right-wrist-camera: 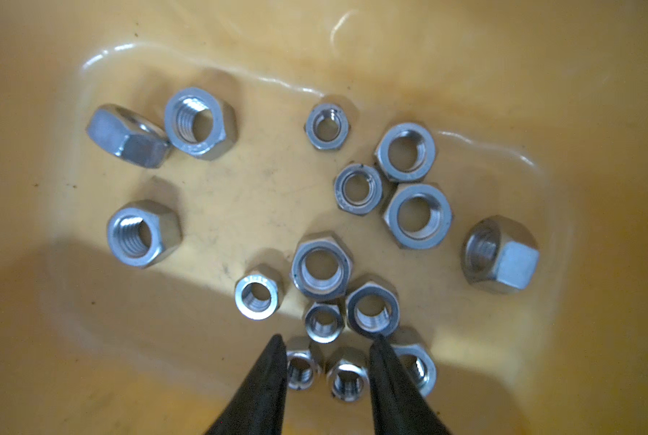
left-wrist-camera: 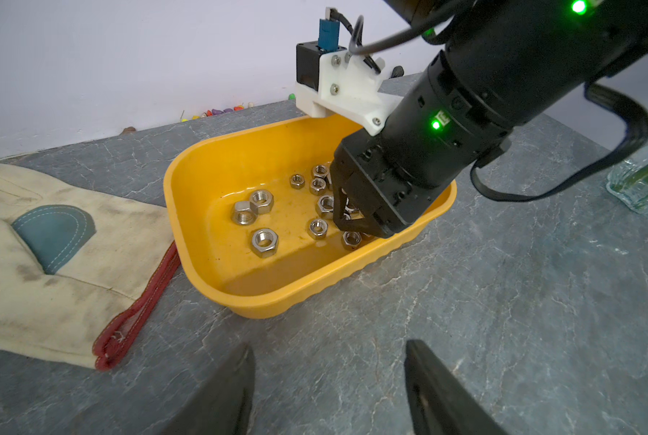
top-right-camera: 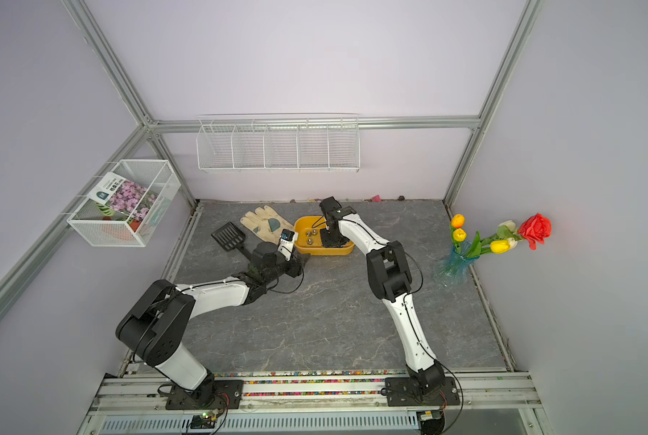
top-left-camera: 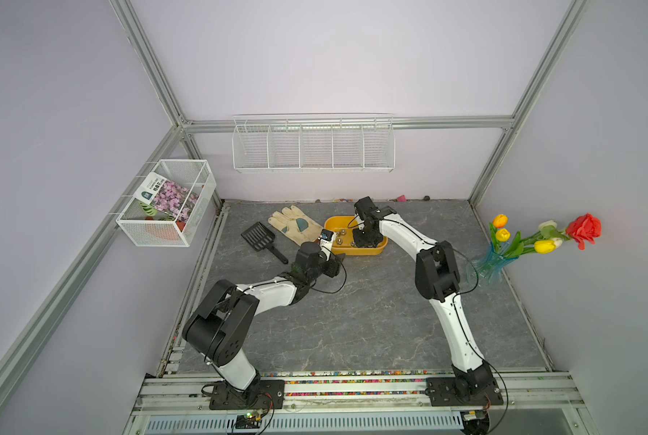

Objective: Put the nuts on the desktop into the storage box
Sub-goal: Place the nut in the storage box.

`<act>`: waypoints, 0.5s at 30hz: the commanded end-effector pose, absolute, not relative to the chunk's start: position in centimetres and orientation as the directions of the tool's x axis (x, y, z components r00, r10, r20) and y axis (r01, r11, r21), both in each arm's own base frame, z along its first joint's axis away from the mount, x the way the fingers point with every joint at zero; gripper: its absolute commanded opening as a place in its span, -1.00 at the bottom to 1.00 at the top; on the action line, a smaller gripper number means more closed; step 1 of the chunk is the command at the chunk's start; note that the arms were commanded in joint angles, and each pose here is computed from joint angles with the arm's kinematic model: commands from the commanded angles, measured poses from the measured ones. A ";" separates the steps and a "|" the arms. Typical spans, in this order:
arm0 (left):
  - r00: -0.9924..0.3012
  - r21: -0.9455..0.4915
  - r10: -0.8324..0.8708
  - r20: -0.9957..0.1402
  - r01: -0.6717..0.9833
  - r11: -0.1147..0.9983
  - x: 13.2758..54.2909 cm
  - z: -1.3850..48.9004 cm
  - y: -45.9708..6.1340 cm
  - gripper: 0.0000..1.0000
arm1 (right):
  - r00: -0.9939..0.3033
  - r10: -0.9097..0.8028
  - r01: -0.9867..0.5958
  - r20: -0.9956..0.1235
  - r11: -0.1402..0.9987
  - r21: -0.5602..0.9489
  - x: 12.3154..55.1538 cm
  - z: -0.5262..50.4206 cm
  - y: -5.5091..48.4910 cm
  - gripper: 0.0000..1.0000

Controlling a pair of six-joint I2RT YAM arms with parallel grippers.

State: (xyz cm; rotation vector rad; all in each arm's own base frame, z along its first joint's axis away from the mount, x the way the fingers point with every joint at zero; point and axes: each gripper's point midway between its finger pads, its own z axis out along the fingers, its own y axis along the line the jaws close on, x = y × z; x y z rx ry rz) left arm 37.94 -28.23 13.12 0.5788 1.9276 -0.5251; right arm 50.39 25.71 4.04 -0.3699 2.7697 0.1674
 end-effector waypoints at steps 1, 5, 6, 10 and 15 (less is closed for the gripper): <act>-0.337 -0.099 0.150 -0.929 0.618 0.780 38.4 15.0 -28.5 0.32 | -0.903 -0.229 -0.272 -0.363 0.960 0.070 50.3 5.6 25.4 -0.18; -0.303 -0.080 0.145 -0.942 0.621 0.780 38.1 16.8 -28.3 0.31 | -0.886 -0.232 -0.284 -0.401 0.956 0.076 50.2 8.3 25.4 -0.16; -0.297 -0.074 0.146 -0.944 0.620 0.781 38.0 17.2 -28.1 0.31 | -0.882 -0.233 -0.288 -0.409 0.955 0.077 50.1 8.9 25.4 -0.15; -0.245 -0.034 0.145 -0.959 0.604 0.797 37.4 19.6 -27.0 0.31 | -0.852 -0.237 -0.307 -0.466 0.949 0.079 49.4 12.6 25.5 -0.13; -0.188 0.032 0.157 -0.969 0.537 0.843 37.2 22.1 -23.9 0.32 | -0.809 -0.232 -0.316 -0.540 0.946 0.067 47.6 16.8 25.0 -0.06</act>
